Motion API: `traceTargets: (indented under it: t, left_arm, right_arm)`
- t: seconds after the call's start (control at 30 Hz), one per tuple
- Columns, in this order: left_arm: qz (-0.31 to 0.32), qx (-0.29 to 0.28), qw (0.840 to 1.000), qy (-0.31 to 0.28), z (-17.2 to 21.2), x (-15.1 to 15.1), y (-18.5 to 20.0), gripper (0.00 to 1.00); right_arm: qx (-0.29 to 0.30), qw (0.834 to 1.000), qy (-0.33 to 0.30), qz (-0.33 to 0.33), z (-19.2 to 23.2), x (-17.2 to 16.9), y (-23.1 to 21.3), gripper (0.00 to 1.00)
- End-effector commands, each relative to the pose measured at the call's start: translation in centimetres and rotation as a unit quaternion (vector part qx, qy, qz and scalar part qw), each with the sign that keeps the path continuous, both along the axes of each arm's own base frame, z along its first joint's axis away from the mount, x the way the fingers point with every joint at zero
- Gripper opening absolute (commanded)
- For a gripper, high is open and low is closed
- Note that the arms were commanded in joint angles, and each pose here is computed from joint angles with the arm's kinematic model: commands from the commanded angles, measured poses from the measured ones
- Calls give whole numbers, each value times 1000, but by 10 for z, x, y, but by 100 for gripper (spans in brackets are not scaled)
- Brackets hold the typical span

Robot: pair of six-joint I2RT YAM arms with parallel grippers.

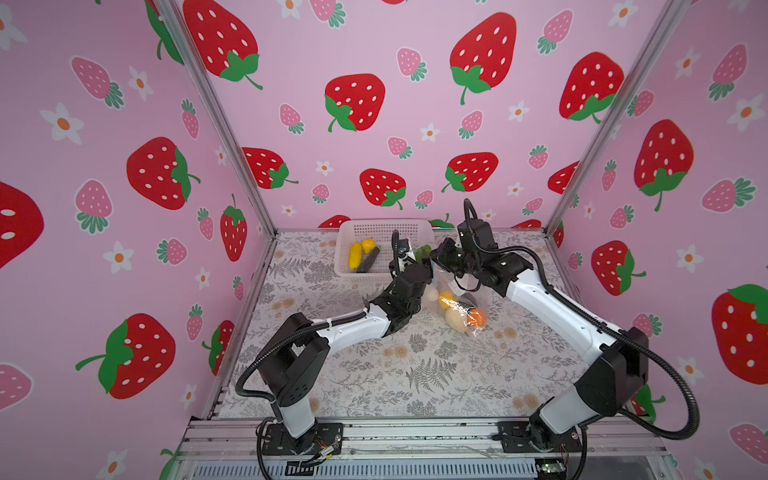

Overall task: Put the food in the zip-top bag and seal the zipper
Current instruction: 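Carry the radish with the left gripper toward the bag opening, then lower the radish into the bag and open the left gripper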

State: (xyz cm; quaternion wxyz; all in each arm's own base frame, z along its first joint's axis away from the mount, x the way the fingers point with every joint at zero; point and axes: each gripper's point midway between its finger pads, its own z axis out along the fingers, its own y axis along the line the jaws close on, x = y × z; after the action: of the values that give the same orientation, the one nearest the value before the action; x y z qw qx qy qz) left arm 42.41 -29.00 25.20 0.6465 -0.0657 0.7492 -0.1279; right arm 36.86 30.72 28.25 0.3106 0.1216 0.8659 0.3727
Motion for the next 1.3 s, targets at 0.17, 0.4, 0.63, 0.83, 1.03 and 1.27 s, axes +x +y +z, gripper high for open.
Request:
traceTargets:
  t: [0.17, 0.4, 0.63, 0.83, 1.03, 1.27]
  left_arm:
    - [-39, -53, 997, 35, 39, -17, 19, 74]
    - [-95, -112, 980, 132, 34, -20, 35, 74]
    - [-148, -170, 958, 179, 13, -18, 43, 71]
    - [-173, -194, 946, 194, 12, -16, 42, 68]
    - [-240, -225, 920, 210, 19, -19, 15, 64]
    - [-270, -231, 908, 221, 21, -14, 0, 59]
  right_arm:
    - [17, 1000, -18, -9, 17, 3, -12, 5]
    - [16, 999, -31, -16, 25, 8, -24, 5]
    - [18, 999, -41, -15, 33, 10, -32, 5]
    - [15, 998, -59, -14, 53, 12, -38, 6]
    - [12, 996, -81, -18, 75, 11, -46, 6]
    - [9, 996, -81, -21, 75, 8, -49, 7]
